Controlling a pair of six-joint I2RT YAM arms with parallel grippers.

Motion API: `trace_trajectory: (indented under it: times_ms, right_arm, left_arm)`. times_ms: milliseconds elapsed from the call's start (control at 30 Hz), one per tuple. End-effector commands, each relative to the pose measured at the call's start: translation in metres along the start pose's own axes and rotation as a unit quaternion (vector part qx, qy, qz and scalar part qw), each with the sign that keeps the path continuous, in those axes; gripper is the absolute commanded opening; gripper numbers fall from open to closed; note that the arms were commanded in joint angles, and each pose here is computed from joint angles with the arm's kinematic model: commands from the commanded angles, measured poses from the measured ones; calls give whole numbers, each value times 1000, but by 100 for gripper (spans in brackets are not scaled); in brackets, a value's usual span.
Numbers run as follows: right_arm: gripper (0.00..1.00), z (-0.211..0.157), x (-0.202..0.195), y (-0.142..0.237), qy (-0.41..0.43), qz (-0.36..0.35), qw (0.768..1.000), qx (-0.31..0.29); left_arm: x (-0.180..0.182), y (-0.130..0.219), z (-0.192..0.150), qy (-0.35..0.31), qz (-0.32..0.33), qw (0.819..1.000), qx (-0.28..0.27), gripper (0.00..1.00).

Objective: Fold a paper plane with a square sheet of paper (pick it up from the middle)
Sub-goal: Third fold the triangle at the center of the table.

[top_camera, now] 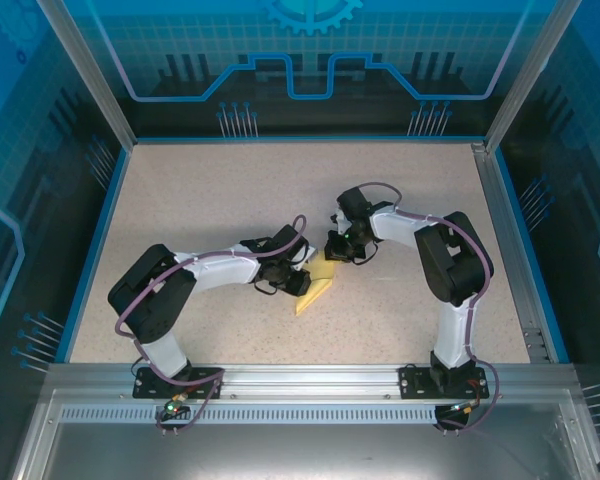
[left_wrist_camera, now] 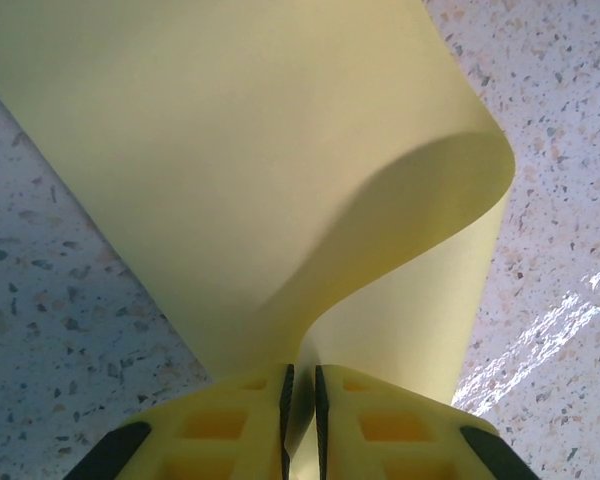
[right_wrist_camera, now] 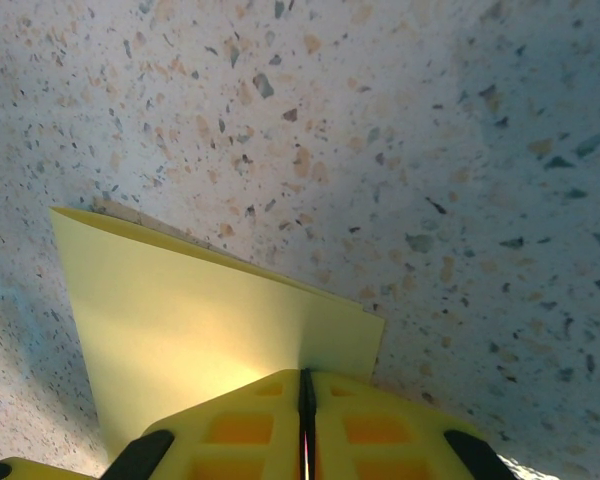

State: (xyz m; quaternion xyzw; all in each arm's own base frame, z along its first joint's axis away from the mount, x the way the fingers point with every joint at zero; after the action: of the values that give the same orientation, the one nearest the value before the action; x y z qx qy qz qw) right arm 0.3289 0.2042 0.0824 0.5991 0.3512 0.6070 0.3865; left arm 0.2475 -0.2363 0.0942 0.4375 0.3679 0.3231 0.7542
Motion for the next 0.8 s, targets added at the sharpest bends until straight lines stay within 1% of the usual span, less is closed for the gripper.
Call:
trace_trajectory:
  times_ms: [0, 767]
  right_arm:
    - [10, -16, -16, -14, -15, -39, 999, 33]
    - [10, -19, -17, -16, -19, -35, 999, 34]
  left_arm:
    - [6, -6, -11, 17, 8, 1000, 22, 17]
    - [7, -11, -6, 9, 7, 1000, 15, 18]
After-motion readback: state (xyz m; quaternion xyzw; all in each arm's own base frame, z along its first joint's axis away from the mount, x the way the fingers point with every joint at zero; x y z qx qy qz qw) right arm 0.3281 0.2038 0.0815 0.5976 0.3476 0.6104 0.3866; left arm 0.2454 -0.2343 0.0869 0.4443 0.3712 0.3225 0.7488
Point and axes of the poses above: each hand's point on the last joint's axis, 136 mm out from that joint toward the fingers, its own y axis back along the fingers, its own x axis along the line the jaws close on, z = x × y, the point moved 8 cm from there along y, back along the fingers, and after that the axes turned 4 degrees about -y, right-handed, at the moved point
